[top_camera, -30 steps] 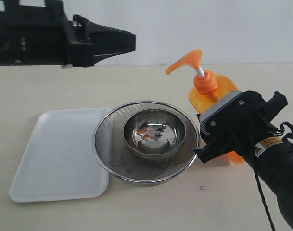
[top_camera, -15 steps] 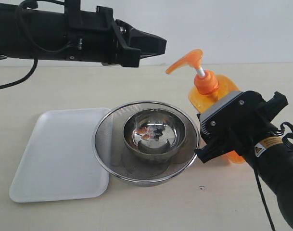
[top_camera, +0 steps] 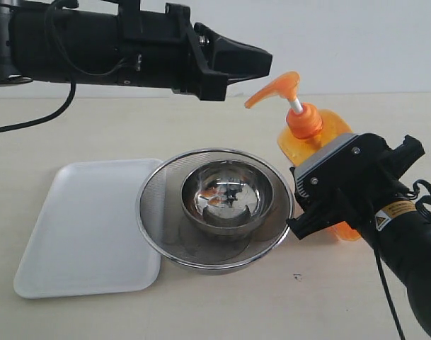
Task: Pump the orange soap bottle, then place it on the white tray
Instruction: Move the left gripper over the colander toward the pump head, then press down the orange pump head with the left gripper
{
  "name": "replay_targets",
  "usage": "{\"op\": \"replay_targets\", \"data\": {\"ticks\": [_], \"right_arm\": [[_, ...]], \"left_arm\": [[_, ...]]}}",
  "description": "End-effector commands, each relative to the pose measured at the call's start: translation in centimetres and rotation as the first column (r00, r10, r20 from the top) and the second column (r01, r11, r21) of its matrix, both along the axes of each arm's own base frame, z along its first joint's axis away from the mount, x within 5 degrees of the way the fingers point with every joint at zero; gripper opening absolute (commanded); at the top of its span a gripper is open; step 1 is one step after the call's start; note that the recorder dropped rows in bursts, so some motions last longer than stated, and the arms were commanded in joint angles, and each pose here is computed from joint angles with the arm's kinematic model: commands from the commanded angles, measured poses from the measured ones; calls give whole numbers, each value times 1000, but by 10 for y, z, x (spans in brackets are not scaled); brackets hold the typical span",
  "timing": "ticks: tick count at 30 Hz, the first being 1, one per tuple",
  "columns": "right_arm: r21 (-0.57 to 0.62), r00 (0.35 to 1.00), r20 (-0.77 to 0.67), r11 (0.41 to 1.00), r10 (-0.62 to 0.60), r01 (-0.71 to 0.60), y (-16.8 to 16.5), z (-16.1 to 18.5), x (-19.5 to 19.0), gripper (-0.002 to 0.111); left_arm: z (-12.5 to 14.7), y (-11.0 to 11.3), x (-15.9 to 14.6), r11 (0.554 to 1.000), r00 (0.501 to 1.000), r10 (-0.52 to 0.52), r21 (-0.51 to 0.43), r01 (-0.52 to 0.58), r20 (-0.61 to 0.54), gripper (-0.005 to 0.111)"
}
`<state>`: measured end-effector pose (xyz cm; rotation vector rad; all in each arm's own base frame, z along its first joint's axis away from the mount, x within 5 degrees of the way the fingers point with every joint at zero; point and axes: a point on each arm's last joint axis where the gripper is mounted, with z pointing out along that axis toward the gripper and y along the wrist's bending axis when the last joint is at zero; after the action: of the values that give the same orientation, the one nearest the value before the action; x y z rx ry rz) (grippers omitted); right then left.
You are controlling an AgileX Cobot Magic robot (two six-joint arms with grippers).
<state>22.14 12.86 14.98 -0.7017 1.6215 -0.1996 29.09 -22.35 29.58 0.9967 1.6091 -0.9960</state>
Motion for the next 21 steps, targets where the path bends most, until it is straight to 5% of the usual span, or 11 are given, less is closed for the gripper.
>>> {"op": "replay_targets", "data": {"ticks": [1, 21], "right_arm": [[5, 1000, 13, 1000, -8, 8, -1, 3, 1, 0], [6, 1000, 8, 1000, -7, 6, 0, 2, 1, 0]], "left_arm": [[5, -2, -1, 1000, 1000, -12, -24, 12, 0, 5], [1, -21, -9, 999, 999, 14, 48, -17, 51, 5]]}}
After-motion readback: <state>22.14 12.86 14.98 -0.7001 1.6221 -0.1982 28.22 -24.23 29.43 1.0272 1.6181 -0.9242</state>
